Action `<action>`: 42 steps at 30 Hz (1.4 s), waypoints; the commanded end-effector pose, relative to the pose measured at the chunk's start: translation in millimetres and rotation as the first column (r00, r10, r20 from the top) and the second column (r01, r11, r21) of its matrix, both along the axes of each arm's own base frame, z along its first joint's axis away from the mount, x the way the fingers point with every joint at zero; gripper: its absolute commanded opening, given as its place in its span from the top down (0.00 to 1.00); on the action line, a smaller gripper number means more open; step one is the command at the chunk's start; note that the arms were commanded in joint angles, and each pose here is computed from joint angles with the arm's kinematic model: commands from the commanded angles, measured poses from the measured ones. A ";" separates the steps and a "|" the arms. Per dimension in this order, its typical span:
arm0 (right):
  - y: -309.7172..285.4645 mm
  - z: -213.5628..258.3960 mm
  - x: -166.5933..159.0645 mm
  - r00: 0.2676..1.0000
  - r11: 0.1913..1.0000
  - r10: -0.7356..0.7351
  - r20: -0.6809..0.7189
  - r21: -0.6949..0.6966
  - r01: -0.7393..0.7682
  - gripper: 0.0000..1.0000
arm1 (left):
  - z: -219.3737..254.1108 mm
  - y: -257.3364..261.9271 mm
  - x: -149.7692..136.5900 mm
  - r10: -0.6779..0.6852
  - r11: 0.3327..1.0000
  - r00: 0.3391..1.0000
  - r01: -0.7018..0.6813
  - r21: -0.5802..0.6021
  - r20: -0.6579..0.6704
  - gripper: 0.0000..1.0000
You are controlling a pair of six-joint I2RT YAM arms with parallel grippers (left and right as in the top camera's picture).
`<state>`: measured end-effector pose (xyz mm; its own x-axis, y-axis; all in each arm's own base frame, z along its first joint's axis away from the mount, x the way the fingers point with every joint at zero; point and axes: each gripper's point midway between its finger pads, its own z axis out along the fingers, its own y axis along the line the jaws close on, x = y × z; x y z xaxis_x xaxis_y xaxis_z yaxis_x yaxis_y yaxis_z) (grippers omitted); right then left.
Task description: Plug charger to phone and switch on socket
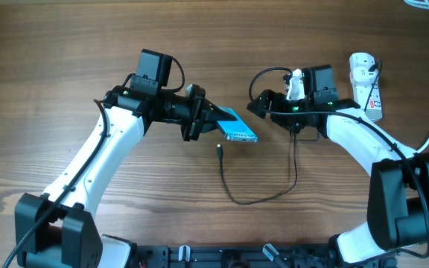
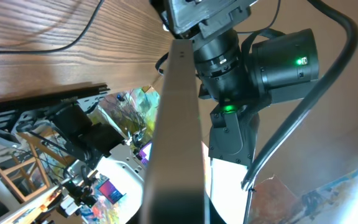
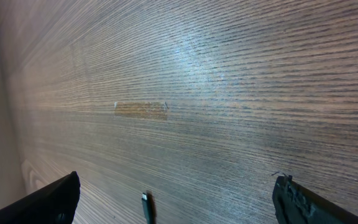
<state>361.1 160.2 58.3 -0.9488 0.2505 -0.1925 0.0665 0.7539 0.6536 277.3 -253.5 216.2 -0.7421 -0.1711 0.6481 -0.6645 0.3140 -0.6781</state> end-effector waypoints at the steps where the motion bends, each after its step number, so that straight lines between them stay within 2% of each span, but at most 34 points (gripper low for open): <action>1: -0.6 -3.7 0.9 1.000 1.000 0.009 0.009 -0.021 -0.009 0.00 | 13.7 -1.8 -3.0 -0.010 1.000 1.000 0.010 -0.027 0.030 0.93; 25: -0.6 -3.7 0.9 1.000 1.000 0.009 0.009 -0.021 -0.009 0.00 | 10.7 -1.0 0.5 0.004 1.000 0.999 -0.003 -0.008 0.043 0.94; 29: -0.6 -3.7 0.9 1.000 1.000 0.009 0.009 -0.021 -0.008 0.00 | 16.8 -2.8 -4.3 -0.020 0.999 0.999 0.021 -0.044 0.032 0.96; 30: -0.6 -3.7 0.9 1.000 1.000 0.009 0.009 -0.021 -0.009 0.00 | 16.7 -2.8 -4.2 -0.022 0.999 0.999 0.024 -0.044 0.039 0.96; 31: -0.6 -3.8 0.9 1.000 1.000 0.009 0.008 -0.021 -0.008 0.00 | 15.0 -2.3 -3.0 -0.041 0.998 0.992 0.045 -0.039 0.118 0.96; 33: -0.6 -3.7 0.9 1.000 1.000 0.009 0.009 -0.021 -0.009 0.00 | 8.9 -0.5 -0.8 -0.104 0.994 0.935 0.113 -0.006 0.338 0.96; 35: -0.6 -3.7 0.9 1.000 1.000 0.009 0.009 -0.021 -0.008 0.00 | 3.5 0.8 -3.4 -0.143 0.989 0.900 0.146 0.024 0.411 0.96; 36: -0.6 -3.7 0.9 1.000 1.000 0.009 0.009 -0.021 -0.008 0.00 | -7.9 5.9 -3.6 -0.177 0.984 0.872 0.153 0.090 0.457 0.96; 39: -0.6 -3.7 0.9 1.000 1.000 0.009 0.009 -0.021 -0.009 0.00 | -52.7 35.8 8.8 -0.243 0.923 0.855 0.058 0.381 0.457 0.96; 40: -0.6 -3.7 0.9 1.000 1.000 0.009 0.009 -0.021 -0.009 0.00 | -58.7 41.7 10.9 -0.264 0.903 0.846 0.048 0.426 0.464 0.96; 42: -0.6 -3.7 0.9 1.000 1.000 0.009 0.009 -0.021 -0.008 0.00 | -58.3 41.6 14.3 -0.337 0.893 0.768 0.079 0.442 0.544 0.96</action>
<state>361.3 159.8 58.1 -0.9483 0.2514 -0.1939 0.0670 0.7555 0.6517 281.3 -220.9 157.6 -0.9625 -0.1811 0.2019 -0.2712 0.6308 -0.7270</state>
